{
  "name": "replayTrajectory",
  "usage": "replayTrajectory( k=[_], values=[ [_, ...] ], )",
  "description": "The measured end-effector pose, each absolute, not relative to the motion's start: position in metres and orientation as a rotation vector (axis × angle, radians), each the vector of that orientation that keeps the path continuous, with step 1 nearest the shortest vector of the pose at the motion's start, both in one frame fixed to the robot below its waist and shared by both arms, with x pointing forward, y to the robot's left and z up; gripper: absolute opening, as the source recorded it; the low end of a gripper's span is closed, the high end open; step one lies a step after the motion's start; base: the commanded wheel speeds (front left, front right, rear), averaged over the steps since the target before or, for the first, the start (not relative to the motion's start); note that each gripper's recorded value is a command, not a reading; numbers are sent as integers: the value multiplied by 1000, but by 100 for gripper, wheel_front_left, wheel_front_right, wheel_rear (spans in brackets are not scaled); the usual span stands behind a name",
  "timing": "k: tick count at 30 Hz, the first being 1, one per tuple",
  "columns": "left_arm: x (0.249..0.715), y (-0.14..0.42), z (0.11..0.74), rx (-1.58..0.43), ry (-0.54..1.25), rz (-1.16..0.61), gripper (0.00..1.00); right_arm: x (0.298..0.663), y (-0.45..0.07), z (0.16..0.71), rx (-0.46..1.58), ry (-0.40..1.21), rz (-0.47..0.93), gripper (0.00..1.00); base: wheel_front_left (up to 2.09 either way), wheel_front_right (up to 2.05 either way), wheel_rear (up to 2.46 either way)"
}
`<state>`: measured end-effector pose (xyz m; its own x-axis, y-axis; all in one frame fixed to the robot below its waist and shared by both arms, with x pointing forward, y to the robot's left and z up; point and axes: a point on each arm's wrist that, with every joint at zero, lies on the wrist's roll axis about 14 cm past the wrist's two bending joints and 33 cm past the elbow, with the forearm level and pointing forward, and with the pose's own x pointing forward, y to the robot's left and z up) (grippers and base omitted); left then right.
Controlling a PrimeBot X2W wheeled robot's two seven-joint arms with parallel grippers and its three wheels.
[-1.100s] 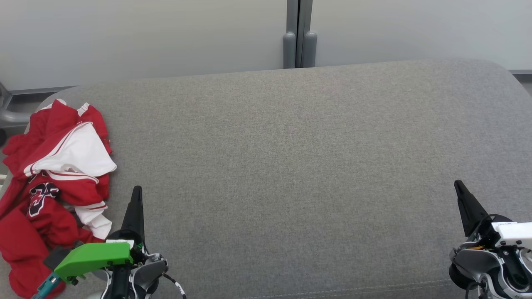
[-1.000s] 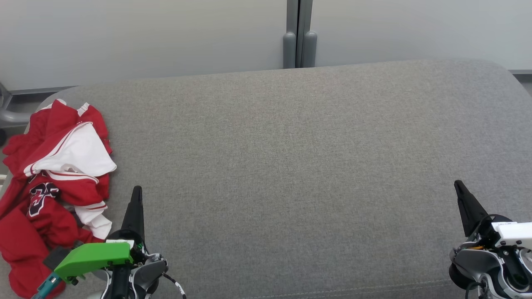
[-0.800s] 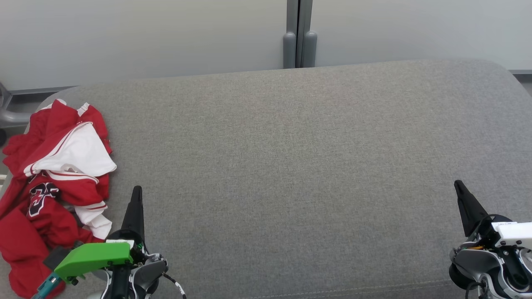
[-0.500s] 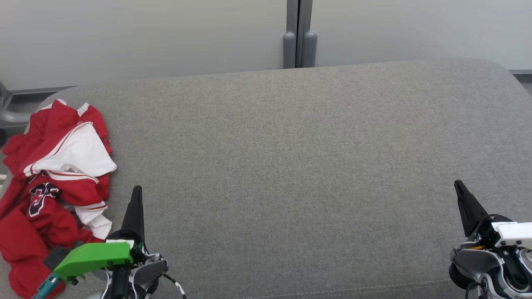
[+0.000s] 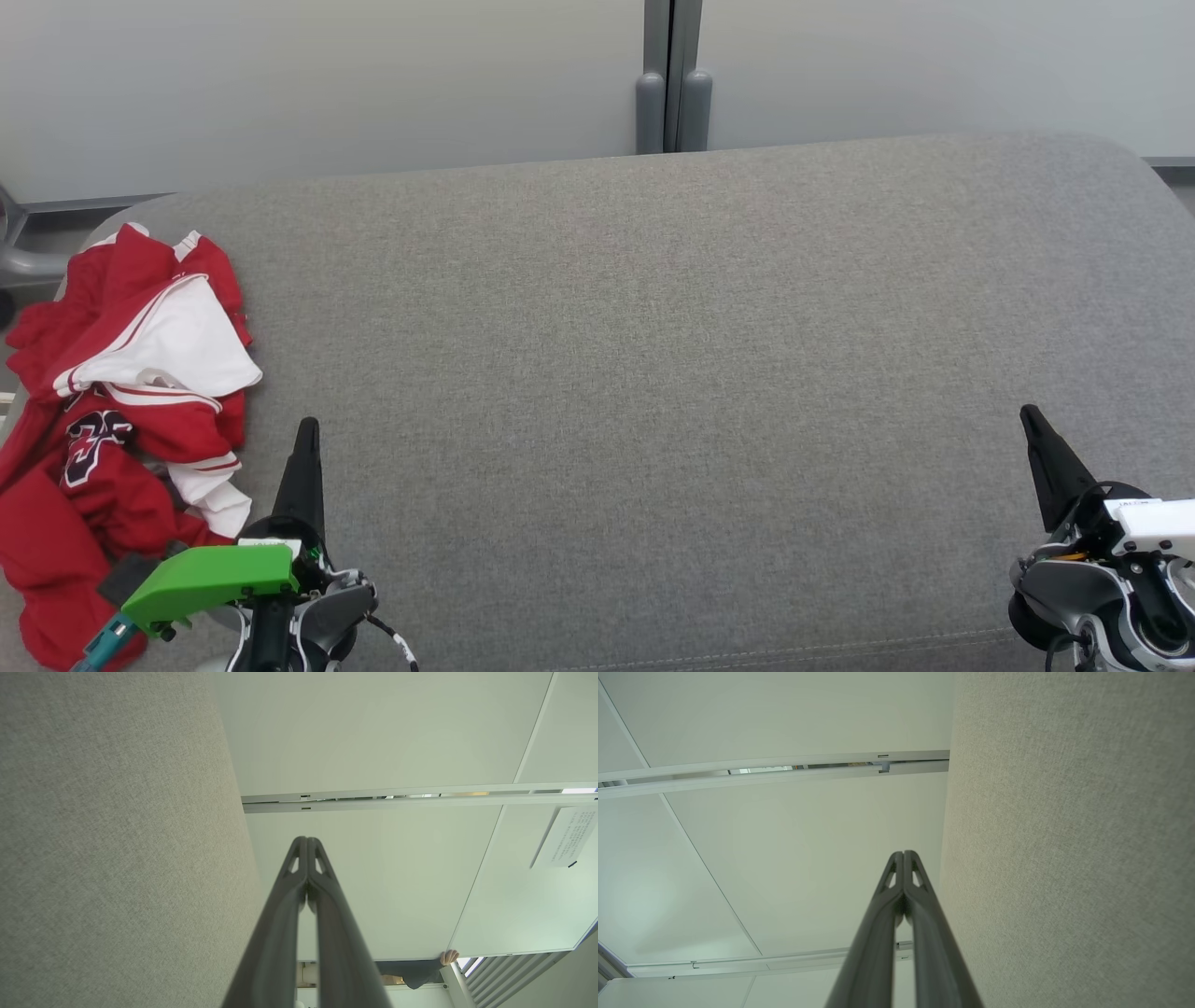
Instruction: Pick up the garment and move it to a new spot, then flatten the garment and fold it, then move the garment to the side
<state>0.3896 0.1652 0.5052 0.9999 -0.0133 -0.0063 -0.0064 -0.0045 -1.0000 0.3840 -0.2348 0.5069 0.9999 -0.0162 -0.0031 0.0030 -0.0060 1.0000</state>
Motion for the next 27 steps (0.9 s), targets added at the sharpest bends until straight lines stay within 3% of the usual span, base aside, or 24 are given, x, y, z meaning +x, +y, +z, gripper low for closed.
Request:
replayTrajectory(
  k=[27],
  values=[
    [390, 165, 505, -1575, 15, -5, 0, 384, -235, 507, 1577, -10, -15, 0, 0, 0, 0]
  ],
)
